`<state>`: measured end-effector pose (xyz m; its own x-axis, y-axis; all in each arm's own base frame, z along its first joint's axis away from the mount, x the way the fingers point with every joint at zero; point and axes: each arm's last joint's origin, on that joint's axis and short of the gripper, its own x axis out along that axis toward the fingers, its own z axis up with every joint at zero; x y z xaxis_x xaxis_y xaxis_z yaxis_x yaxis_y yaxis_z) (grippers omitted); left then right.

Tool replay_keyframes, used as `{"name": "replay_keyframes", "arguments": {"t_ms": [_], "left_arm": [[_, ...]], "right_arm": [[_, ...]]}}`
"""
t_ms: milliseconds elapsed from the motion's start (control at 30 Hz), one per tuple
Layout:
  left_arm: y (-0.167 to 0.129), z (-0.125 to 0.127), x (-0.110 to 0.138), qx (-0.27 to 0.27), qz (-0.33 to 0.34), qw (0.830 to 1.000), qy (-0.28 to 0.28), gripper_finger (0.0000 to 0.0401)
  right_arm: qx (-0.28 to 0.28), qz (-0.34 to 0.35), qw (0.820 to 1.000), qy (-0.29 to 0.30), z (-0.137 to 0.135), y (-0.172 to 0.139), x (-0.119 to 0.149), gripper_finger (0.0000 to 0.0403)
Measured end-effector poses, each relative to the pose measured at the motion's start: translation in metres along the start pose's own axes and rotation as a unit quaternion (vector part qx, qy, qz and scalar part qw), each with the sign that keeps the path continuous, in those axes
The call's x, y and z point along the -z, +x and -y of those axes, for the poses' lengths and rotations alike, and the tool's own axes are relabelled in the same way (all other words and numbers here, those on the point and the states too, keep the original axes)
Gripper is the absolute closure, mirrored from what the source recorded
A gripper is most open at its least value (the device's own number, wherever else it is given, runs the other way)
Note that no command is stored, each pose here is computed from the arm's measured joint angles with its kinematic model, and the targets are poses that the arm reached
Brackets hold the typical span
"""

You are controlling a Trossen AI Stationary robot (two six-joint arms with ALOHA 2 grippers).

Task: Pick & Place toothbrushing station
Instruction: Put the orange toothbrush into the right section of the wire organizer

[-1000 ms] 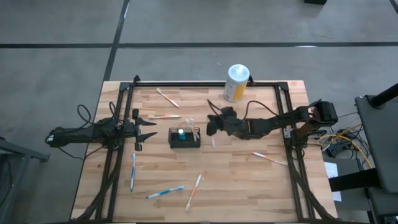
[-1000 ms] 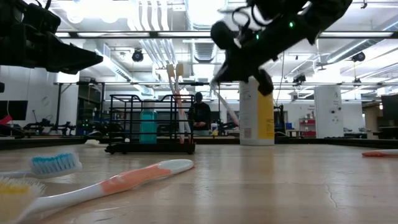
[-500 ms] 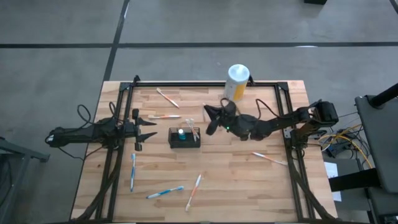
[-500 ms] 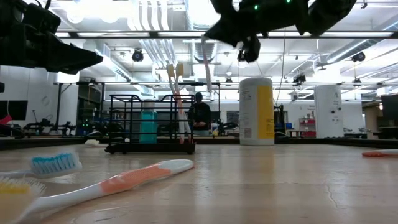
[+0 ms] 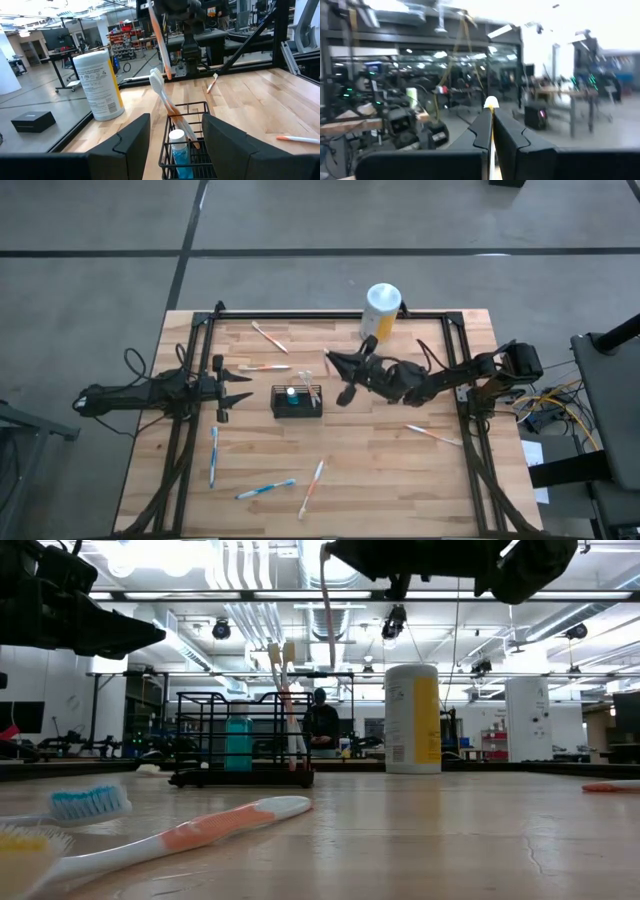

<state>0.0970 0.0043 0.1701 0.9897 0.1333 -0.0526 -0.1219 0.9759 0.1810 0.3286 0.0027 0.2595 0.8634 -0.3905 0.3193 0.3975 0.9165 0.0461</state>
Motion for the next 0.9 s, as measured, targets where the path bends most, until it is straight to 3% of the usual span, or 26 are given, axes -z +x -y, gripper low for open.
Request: {"name": "replay_keyframes", "arguments": {"t_ms": [233,600,900], "left_arm": [[0.000,0.000,0.000,0.000,0.000,1.000,0.000,0.0214],[0.000,0.000,0.000,0.000,0.000,1.000,0.000,0.0215],[0.000,0.000,0.000,0.000,0.000,1.000,0.000,0.0215]], "right_arm": [[-0.034,0.017,0.999,0.001,0.001,0.000,-0.002,0.0395],[-0.043,0.051,0.997,0.028,-0.003,0.003,0.037,0.0395],[-0.059,0.038,0.996,0.056,-0.006,0.001,0.061,0.0394]]}}
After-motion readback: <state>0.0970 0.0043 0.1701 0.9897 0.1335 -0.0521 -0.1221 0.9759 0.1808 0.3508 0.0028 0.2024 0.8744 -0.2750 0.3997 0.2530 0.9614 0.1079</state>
